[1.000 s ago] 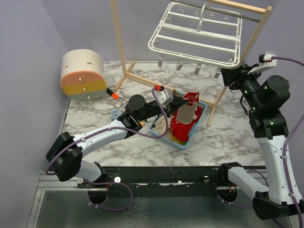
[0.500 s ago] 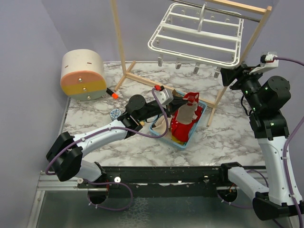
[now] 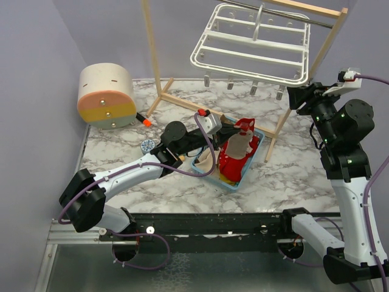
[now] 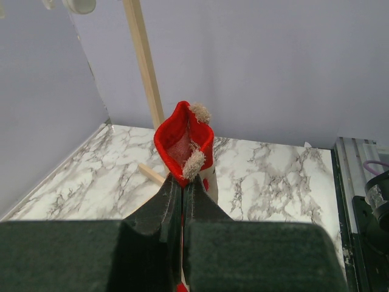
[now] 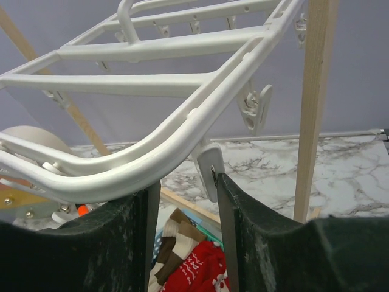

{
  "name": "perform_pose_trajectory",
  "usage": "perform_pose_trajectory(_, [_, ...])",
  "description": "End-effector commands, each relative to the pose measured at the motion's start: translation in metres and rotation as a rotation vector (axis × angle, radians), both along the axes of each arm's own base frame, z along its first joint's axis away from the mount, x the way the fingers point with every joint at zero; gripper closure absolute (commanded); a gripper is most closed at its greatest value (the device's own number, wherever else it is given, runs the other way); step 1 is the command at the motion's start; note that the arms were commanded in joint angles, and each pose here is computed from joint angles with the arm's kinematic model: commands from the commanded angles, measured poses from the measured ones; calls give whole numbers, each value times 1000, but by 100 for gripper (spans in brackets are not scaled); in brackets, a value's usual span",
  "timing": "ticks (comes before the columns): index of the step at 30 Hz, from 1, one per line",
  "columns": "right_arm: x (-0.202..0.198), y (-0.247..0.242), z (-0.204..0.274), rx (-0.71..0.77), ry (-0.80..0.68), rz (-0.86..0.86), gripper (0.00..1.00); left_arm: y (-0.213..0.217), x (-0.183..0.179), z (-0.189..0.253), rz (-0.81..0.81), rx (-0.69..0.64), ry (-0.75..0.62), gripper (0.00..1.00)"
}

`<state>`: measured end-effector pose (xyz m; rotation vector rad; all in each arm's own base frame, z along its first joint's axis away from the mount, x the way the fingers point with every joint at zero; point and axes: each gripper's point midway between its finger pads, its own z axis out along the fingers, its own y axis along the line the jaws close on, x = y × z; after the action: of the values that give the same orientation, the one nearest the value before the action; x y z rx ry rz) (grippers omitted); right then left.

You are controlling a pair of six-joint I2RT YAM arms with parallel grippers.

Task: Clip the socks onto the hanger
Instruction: Open the clamp at the hanger.

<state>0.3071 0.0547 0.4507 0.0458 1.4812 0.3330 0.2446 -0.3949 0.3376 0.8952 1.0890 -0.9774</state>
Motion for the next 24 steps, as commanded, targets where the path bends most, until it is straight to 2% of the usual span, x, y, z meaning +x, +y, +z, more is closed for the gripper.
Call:
perform_pose_trajectory(1, [-1,-3,15,7,-42,-23,54,-3,-3,10,-17,-28,-19,100])
perform_pose_trajectory(11, [0,-4,16,7,-42,-27,60,-3,-3,10,-16,-29,-20,100])
perform_pose_trajectory(17, [-1,-9,14,5,-35,-51,45,-3,-3,10,-16,-28,-19,100])
perform_pose_trajectory(24, [0,-22,12,6,-22,-125,38,-4,-3,9,-16,-26,-18,100])
